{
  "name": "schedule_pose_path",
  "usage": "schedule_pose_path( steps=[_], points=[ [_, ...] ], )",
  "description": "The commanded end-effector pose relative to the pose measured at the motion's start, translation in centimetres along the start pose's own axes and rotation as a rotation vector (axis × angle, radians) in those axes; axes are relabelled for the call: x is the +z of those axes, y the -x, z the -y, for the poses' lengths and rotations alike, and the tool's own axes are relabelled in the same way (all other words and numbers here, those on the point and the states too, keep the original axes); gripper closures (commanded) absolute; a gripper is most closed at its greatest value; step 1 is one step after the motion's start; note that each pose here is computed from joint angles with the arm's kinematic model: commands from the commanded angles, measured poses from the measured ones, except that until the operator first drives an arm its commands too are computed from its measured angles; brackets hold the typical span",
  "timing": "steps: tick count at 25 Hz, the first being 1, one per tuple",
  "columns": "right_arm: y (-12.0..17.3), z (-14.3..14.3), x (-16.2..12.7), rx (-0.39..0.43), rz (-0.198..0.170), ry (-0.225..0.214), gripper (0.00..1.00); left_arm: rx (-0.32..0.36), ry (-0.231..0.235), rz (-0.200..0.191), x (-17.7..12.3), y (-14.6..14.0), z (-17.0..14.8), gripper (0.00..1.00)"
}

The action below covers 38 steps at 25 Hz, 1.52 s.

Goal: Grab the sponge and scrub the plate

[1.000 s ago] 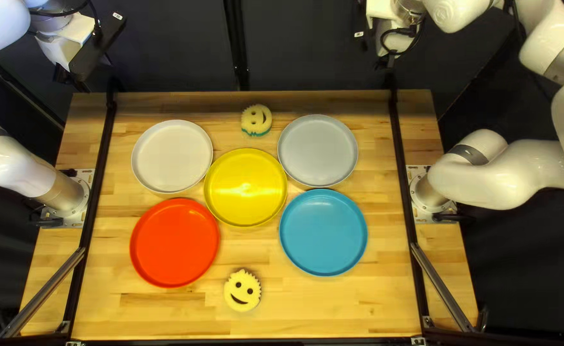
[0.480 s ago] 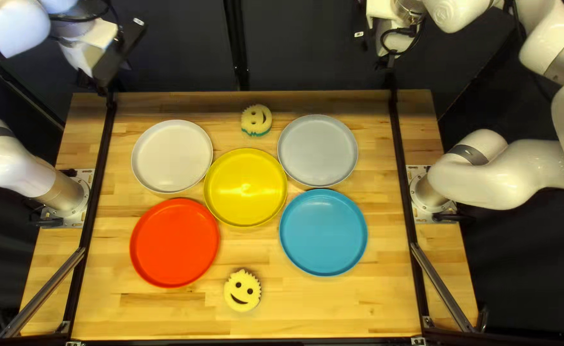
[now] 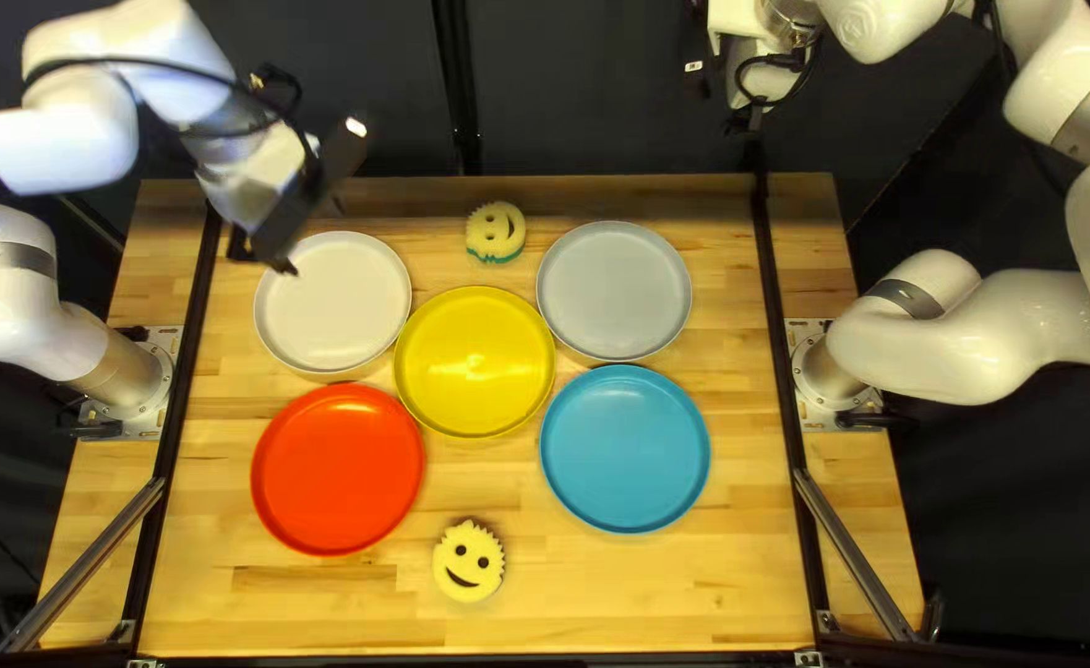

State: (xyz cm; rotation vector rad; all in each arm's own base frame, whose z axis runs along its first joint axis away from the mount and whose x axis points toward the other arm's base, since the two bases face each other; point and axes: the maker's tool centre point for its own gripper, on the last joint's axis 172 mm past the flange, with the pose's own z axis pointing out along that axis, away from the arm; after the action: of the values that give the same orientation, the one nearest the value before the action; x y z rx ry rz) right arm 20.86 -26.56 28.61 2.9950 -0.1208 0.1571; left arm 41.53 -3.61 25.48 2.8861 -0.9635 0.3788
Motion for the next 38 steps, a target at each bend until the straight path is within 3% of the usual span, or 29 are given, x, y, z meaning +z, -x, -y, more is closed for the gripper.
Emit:
schedule_pose_path(
  steps=[1, 9, 12, 16, 25, 36, 38],
  points=[
    [0.0, 0.0, 0.0, 0.000, 0.000, 0.000, 0.00, 0.005, 0.001, -0.010, 0.8, -1.1, -0.6, 0.00],
    [0.0, 0.0, 0.0, 0.000, 0.000, 0.000, 0.00, 0.002, -0.006, -0.006, 2.1, -1.4, -0.6, 0.00],
    [0.0, 0.0, 0.0, 0.000, 0.000, 0.000, 0.00, 0.045, -0.016, -0.014, 5.6, -5.0, -1.5, 0.00],
    [0.0, 0.0, 0.0, 0.000, 0.000, 0.000, 0.00, 0.095, -0.027, -0.028, 7.9, -8.4, -3.2, 0.00],
    [0.0, 0.0, 0.0, 0.000, 0.000, 0.000, 0.00, 0.199, -0.074, -0.063, 12.7, -14.1, -8.5, 0.00],
    [0.0, 0.0, 0.0, 0.000, 0.000, 0.000, 0.00, 0.212, -0.073, -0.061, 13.1, -14.0, -8.7, 0.00],
    [0.0, 0.0, 0.0, 0.000, 0.000, 0.000, 0.00, 0.201, -0.090, -0.032, 13.1, -14.0, -9.0, 0.00]
  ],
)
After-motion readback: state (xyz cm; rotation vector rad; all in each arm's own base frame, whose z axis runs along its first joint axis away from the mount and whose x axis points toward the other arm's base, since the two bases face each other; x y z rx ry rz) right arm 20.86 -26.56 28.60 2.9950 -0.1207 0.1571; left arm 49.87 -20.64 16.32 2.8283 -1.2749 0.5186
